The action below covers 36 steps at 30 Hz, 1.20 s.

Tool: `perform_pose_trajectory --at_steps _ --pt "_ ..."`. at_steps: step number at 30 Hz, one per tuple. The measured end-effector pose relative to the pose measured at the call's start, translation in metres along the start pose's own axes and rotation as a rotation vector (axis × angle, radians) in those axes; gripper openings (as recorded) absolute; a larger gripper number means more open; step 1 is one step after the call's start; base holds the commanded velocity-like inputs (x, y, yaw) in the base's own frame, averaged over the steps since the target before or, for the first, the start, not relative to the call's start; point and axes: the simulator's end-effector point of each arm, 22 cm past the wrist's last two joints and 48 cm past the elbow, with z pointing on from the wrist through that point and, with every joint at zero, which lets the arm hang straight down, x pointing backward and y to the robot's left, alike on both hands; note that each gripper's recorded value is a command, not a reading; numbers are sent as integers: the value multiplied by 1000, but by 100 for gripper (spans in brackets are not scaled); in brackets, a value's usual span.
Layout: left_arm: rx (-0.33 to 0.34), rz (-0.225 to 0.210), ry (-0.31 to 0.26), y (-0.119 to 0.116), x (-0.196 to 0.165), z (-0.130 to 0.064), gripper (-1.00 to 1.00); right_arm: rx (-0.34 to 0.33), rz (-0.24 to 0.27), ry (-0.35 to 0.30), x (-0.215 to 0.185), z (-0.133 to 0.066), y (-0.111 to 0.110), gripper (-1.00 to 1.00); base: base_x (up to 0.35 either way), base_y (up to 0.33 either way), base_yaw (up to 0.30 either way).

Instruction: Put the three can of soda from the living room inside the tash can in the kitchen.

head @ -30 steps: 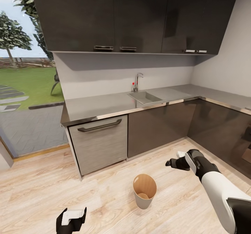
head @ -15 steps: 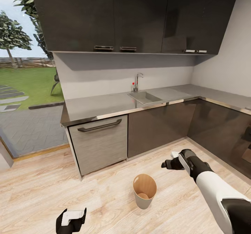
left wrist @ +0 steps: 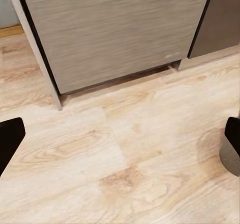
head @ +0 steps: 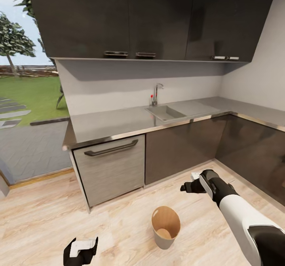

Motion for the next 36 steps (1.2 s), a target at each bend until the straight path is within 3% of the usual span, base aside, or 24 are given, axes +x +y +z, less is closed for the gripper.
perform_pose_trajectory --at_steps 21,36 --pt "1 0 -1 -1 0 0 100 -1 0 4 1 1 0 100 154 0 0" --pt "-3 -2 -4 1 7 4 100 -5 0 3 5 8 1 100 16 0 0"
